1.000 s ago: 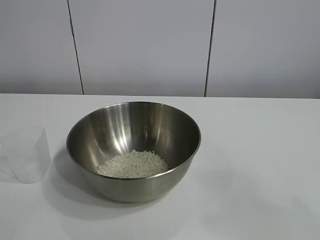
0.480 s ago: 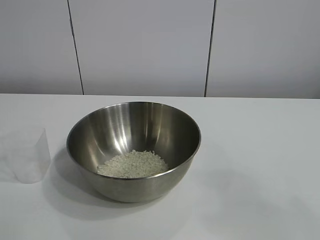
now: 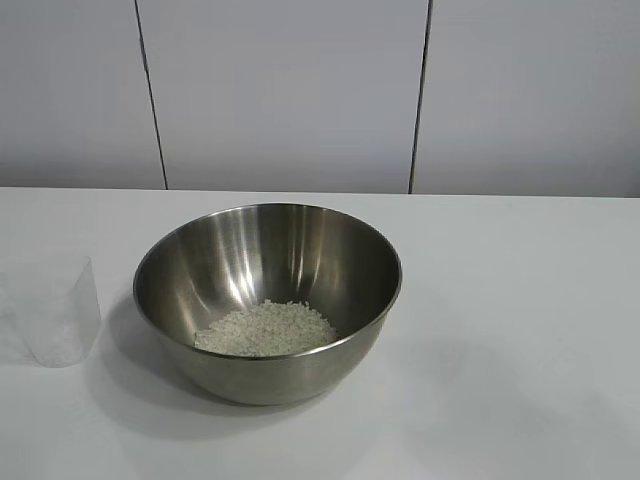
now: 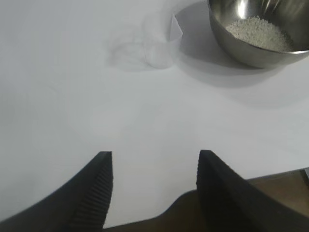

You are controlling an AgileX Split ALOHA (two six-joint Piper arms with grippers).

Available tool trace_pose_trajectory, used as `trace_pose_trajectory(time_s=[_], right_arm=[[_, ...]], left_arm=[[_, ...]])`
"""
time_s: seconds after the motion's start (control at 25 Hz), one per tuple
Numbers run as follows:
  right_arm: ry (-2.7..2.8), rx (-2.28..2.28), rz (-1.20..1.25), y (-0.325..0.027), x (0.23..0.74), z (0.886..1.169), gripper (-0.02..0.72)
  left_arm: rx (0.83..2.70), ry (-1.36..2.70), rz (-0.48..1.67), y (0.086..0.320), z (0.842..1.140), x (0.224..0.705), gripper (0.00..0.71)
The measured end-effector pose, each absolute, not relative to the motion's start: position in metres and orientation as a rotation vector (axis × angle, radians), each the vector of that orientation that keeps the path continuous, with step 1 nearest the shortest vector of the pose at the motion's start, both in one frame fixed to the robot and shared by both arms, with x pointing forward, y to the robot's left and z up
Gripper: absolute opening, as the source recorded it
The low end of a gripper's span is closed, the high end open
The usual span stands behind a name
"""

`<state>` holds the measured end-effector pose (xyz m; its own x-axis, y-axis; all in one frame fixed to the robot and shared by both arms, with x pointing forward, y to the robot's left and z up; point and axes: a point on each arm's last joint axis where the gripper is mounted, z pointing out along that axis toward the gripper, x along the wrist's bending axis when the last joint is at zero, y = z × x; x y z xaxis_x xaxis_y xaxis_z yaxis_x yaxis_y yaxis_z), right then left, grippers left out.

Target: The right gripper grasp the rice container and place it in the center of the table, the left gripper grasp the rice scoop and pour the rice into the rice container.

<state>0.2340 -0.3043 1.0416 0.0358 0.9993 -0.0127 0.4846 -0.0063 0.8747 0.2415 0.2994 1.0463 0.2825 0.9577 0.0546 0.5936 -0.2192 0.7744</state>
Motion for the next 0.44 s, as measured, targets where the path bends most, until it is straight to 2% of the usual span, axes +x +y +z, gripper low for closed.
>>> trace_pose_trajectory(time_s=[0.44], right_arm=[[1.541,1.586,0.895,-0.3043,0.2340,1.0416,0.452]], left_arm=[[1.890,1.378,0.737,0.2981,1.0414,0.2469,0.386]])
